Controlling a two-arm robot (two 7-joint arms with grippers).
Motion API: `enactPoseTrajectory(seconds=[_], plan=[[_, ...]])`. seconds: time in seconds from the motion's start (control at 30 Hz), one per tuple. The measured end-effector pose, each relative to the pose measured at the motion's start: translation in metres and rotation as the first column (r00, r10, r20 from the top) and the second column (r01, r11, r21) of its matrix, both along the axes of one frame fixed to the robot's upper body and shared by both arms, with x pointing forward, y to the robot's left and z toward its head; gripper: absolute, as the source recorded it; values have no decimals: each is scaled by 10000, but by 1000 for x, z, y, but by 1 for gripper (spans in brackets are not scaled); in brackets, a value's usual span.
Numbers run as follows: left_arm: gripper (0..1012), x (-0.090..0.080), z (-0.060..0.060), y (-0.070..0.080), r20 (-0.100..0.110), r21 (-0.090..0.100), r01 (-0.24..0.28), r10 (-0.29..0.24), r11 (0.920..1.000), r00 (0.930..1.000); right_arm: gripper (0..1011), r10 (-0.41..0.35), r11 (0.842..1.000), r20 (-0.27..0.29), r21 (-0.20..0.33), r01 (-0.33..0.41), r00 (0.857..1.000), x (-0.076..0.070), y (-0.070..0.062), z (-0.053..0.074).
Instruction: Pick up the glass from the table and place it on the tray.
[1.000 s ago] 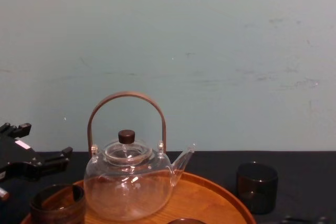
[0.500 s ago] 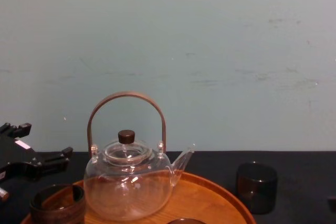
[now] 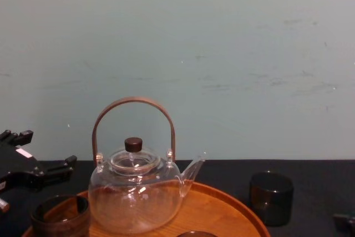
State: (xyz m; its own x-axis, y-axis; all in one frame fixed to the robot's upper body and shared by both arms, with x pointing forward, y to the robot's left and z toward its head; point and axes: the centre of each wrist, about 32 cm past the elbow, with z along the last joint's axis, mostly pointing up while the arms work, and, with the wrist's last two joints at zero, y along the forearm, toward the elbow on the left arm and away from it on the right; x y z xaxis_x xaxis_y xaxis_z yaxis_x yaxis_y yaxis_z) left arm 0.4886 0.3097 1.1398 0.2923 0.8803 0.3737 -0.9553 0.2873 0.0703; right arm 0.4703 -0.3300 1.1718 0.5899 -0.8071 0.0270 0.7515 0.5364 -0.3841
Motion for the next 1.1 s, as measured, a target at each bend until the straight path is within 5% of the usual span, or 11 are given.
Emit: enactPoseTrajectory(seconds=[1.1], plan=[[1001, 0, 0, 0, 0, 0, 1, -1, 10000, 10000, 1002, -116, 9996, -180, -247, 112, 9998, 62, 40, 2]])
